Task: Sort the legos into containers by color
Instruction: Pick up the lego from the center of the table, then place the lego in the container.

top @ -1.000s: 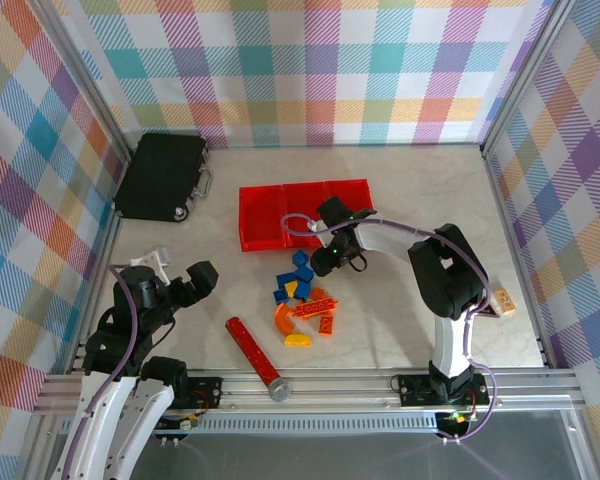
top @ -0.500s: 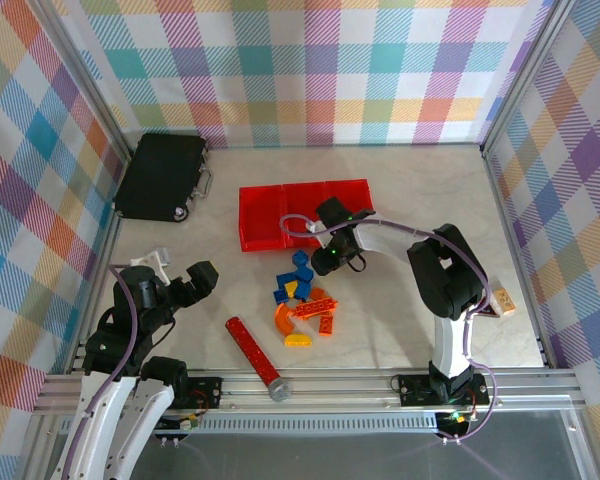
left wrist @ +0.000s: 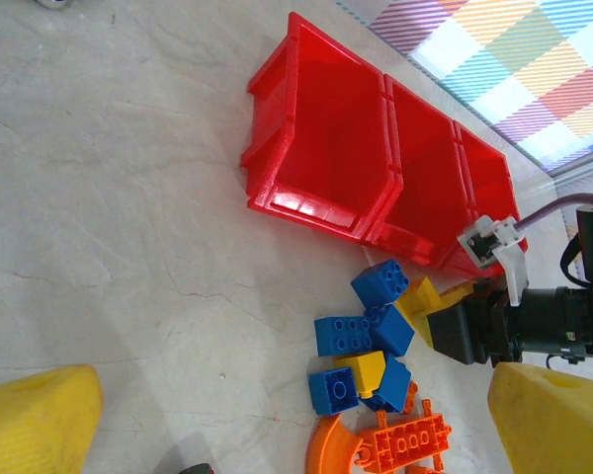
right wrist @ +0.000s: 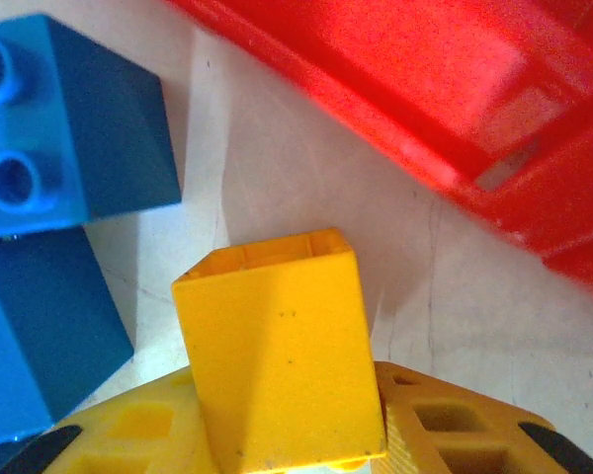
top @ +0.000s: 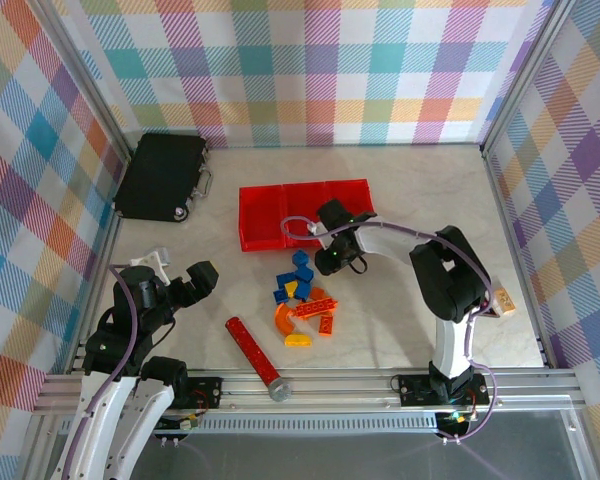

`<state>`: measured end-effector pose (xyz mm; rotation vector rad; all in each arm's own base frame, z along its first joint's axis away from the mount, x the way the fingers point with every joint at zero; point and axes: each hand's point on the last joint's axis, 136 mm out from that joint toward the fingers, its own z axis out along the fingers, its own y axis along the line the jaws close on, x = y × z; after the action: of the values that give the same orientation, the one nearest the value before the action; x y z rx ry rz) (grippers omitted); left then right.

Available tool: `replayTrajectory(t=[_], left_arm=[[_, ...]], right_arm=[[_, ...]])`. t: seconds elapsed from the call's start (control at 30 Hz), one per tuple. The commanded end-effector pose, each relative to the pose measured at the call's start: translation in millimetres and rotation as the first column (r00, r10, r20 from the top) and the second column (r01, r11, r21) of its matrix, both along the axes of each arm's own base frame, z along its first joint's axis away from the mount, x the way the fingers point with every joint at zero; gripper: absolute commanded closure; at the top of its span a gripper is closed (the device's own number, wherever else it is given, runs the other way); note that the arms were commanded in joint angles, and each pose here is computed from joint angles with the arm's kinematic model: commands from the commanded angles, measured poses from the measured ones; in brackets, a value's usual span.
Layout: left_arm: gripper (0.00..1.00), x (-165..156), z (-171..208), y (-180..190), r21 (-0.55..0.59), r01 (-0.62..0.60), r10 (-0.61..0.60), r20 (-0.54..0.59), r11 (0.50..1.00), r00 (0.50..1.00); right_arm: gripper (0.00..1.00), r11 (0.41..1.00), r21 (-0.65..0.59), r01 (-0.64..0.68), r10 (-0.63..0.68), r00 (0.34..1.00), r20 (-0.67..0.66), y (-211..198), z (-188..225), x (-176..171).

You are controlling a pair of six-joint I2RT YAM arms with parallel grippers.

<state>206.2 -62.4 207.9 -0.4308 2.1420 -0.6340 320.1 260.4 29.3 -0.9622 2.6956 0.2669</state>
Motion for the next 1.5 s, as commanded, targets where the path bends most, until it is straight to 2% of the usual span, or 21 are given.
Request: replayTrajectory(t=[0.0, 0.23, 0.4, 0.53, 0.67, 0.87, 0.97, 1.17, 1.47], left_arm=[[0.0, -3, 3, -3, -0.014, 0.011, -0.011, 0.004, 1.0, 1.0], [0.0, -1, 2, -3, -0.014, 0.01, -0.01, 0.005, 1.0, 1.0], [0.0, 0, 2, -4, -0.014, 0.017, -0.017, 0.006, 1.0, 1.0], [0.0, 1, 5, -6, -0.02, 0.029, -0.028, 0.02, 0.999, 0.999], [0.0, -1, 8, -5, -0.021, 0.026, -0.025, 0.04, 0.999, 0.999], [0.0, -2, 10, -6, -0.026, 0.03, -0.029, 0.043, 0.999, 0.999], [0.0, -3, 10, -6, -0.028, 0.032, -0.031, 0.043, 0.999, 0.999], [0.0, -5, 14, -5, -0.029, 0.031, -0.029, 0.063, 0.999, 0.998], [0.01, -9, 17, -1, -0.029, 0.012, -0.01, 0.086, 0.999, 0.996]], right_arm=[[0.69, 1.0, 0.024, 0.008, -0.009, 1.0, 0.016, -2, 19, -9], [0.71, 0.991, 0.13, 0.031, -0.036, 0.999, 0.031, -1, 66, -24], [0.71, 0.982, 0.162, 0.095, -0.118, 0.983, 0.143, -9, 117, -6], [0.69, 0.983, 0.149, 0.104, -0.134, 0.968, 0.213, -13, 145, 14], [0.71, 0.979, 0.078, 0.189, -0.202, 0.949, 0.242, -29, 147, 43], [0.7, 0.93, 0.037, 0.365, -0.365, 0.91, 0.196, -60, 140, 78], [0.7, 0.914, 0.004, 0.406, -0.4, 0.899, 0.178, -68, 130, 90], [0.69, 0.905, -0.036, 0.425, -0.413, 0.895, 0.17, -74, 112, 106], [0.64, 0.899, -0.09, 0.428, -0.411, 0.897, 0.162, -78, 90, 109]])
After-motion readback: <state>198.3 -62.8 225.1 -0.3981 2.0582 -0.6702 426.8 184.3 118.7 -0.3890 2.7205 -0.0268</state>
